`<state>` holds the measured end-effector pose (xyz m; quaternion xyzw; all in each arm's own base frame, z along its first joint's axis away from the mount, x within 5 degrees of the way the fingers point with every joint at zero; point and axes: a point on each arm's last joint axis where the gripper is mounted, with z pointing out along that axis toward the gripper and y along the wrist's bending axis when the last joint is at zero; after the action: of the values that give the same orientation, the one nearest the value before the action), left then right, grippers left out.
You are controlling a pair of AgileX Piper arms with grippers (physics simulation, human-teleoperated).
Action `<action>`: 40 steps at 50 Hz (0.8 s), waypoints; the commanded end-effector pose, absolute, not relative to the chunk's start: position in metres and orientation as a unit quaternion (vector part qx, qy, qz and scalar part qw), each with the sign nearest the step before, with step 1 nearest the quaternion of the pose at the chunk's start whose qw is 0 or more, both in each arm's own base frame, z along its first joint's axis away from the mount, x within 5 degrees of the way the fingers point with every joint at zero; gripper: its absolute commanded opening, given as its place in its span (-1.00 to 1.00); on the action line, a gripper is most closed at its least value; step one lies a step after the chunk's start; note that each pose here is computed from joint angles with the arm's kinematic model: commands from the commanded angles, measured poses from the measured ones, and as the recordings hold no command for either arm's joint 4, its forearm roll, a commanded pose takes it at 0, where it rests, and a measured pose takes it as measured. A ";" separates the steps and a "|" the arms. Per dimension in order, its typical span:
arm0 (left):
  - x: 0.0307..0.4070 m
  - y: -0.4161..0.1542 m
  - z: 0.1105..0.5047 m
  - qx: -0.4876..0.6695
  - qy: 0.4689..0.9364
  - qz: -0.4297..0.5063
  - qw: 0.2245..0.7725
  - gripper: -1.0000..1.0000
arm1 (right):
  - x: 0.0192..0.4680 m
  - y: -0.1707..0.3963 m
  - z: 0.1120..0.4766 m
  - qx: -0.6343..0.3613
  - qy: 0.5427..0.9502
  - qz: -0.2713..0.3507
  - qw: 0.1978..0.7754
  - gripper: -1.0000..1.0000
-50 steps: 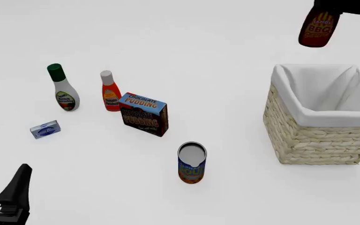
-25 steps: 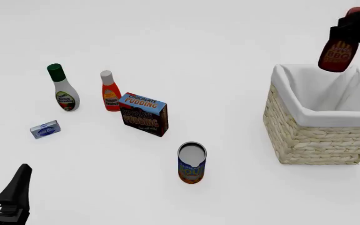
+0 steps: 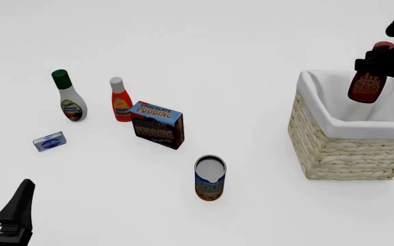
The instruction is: Pick the bbq sauce and place it in the basket.
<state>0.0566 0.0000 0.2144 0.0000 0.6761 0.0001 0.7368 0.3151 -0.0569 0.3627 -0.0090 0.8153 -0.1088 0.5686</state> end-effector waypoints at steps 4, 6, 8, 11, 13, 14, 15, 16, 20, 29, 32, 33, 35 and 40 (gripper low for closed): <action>0.057 0.000 0.214 0.000 0.676 0.000 0.737 1.00 | 0.328 -0.065 0.341 0.002 0.822 -0.109 0.559 -1.00; 0.057 0.000 0.214 0.000 0.676 0.000 0.737 1.00 | 0.330 -0.066 0.338 0.003 0.823 -0.109 0.558 -1.00; 0.057 0.000 0.214 0.000 0.676 0.000 0.737 1.00 | 0.332 -0.066 0.335 0.003 0.824 -0.108 0.556 -1.00; 0.057 0.000 0.214 0.000 0.676 0.000 0.737 1.00 | 0.335 -0.067 0.331 0.004 0.826 -0.107 0.554 -1.00; 0.057 0.000 0.214 0.000 0.676 0.000 0.737 1.00 | 0.336 -0.067 0.328 0.005 0.826 -0.107 0.553 -1.00; 0.057 0.000 0.214 0.000 0.676 0.000 0.737 1.00 | 0.338 -0.068 0.326 0.006 0.827 -0.106 0.551 -1.00; 0.057 0.000 0.214 0.000 0.676 0.000 0.737 1.00 | 0.339 -0.068 0.324 0.006 0.828 -0.106 0.551 -1.00; 0.057 0.000 0.214 0.000 0.676 0.000 0.737 1.00 | 0.340 -0.068 0.323 0.007 0.828 -0.106 0.550 -1.00; 0.057 0.000 0.214 0.000 0.676 0.000 0.737 1.00 | 0.345 -0.069 0.315 0.007 0.831 -0.105 0.546 -1.00; 0.057 0.000 0.214 0.000 0.676 0.000 0.737 1.00 | 0.355 -0.069 0.299 0.006 0.836 -0.101 0.539 -1.00; 0.057 0.000 0.214 0.000 0.676 0.000 0.737 1.00 | 0.358 -0.069 0.294 0.006 0.838 -0.100 0.536 -1.00; 0.057 0.000 0.214 0.000 0.676 0.000 0.737 1.00 | 0.359 -0.070 0.291 0.006 0.839 -0.100 0.535 -1.00; 0.057 0.000 0.214 0.000 0.676 0.000 0.737 1.00 | 0.361 -0.070 0.289 0.006 0.840 -0.099 0.533 -1.00; 0.057 0.000 0.214 0.000 0.676 0.000 0.737 1.00 | 0.364 -0.070 0.282 0.004 0.844 -0.098 0.528 -1.00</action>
<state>0.0566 0.0000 0.2144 0.0000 0.6761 0.0001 0.7368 0.3562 -0.0693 0.2931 0.0029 0.8412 -0.1013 0.5312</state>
